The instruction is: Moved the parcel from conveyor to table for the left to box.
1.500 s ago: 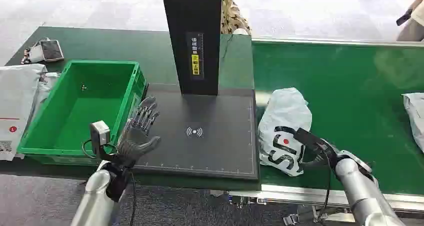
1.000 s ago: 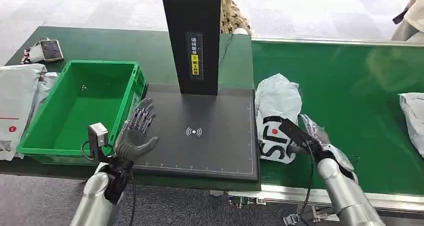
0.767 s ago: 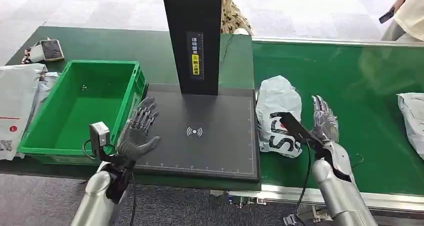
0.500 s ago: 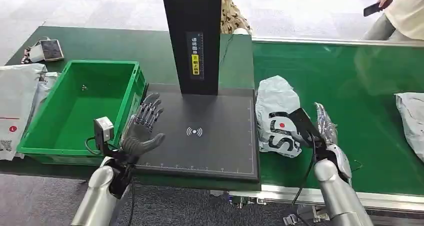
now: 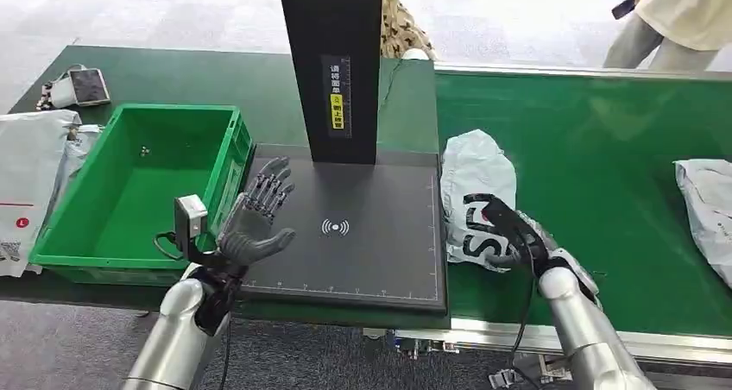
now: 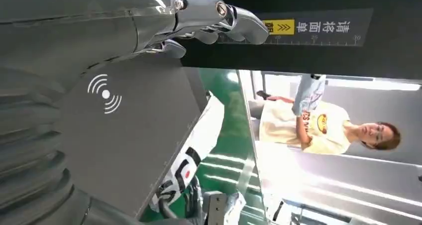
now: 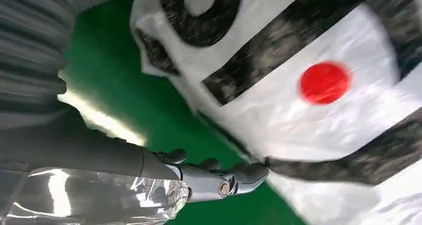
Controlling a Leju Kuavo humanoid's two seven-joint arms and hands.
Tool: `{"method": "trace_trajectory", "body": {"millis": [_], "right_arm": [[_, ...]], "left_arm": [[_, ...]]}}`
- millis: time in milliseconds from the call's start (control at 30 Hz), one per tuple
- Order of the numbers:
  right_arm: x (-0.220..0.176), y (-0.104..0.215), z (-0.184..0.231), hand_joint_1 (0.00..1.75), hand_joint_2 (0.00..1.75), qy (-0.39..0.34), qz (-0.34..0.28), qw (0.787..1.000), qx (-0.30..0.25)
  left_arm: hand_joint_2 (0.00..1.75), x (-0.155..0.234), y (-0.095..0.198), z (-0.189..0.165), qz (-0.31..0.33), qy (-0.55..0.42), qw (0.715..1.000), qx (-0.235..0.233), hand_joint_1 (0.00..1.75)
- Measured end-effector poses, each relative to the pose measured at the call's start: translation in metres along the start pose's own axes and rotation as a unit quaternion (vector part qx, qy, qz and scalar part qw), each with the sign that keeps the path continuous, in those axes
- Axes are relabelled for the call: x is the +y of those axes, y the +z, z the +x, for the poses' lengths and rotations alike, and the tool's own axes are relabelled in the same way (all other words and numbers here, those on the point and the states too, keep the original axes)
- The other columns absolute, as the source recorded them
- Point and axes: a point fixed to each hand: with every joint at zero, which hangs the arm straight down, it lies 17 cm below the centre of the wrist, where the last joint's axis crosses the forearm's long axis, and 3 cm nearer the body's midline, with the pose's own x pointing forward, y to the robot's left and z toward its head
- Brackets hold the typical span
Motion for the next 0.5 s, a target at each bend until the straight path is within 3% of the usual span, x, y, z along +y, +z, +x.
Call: {"method": "trace_trajectory", "body": {"millis": [200, 500], "right_arm": [[-0.023, -0.011, 0.059, 0.0, 1.75, -0.026, -0.008, 0.995, -0.1], [-0.023, -0.016, 0.078, 0.0, 1.75, -0.031, 0.0, 0.993, -0.113]], "left_arm": [[1.75, 0.004, 0.002, 0.0, 0.008, 0.0, 1.0, -0.006, 0.0], [1.75, 0.006, 0.003, 0.0, 0.009, 0.001, 1.0, -0.006, 0.0]]}}
